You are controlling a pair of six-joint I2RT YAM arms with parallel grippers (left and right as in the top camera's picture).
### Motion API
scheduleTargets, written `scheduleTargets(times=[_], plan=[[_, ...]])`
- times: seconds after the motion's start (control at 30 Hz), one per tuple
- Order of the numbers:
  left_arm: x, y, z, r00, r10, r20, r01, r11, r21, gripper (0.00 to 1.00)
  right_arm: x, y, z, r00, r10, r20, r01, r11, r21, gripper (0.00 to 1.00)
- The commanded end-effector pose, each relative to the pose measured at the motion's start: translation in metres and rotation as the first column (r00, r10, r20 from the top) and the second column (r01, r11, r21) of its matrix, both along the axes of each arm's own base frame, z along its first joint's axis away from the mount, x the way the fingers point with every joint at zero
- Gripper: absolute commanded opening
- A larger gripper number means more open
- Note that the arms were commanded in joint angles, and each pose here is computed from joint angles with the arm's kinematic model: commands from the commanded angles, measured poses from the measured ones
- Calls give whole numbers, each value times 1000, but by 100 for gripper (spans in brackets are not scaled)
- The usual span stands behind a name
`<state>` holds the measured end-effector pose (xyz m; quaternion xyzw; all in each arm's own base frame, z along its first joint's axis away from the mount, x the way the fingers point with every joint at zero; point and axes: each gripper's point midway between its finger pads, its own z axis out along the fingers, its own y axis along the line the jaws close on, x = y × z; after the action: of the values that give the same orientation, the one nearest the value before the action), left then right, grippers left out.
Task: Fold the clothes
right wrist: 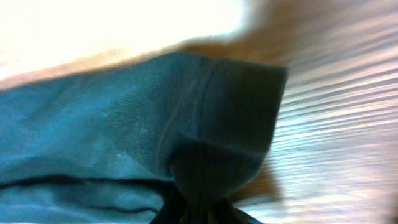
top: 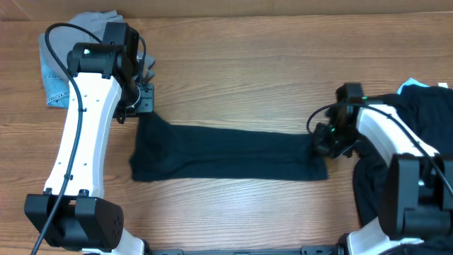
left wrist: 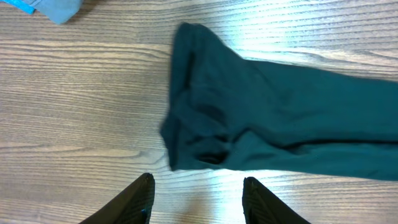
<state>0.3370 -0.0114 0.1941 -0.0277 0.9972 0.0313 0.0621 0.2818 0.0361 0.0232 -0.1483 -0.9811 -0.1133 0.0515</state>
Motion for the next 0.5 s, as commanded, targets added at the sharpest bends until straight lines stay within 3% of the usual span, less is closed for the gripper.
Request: scheduleTargets(times=[0.0, 0.27, 0.47], plan=[[3, -2, 11, 999, -19, 38, 20, 1000, -13, 48, 29, -19, 43, 988, -36, 149, 55, 990, -129, 4], [5, -2, 11, 999, -19, 46, 20, 1000, -14, 47, 13, 62, 53, 977, 145, 154, -138, 989, -54, 4], [5, -3, 11, 999, -20, 47, 21, 1000, -16, 46, 17, 140, 60, 931, 239, 277, -250, 968, 6, 4]])
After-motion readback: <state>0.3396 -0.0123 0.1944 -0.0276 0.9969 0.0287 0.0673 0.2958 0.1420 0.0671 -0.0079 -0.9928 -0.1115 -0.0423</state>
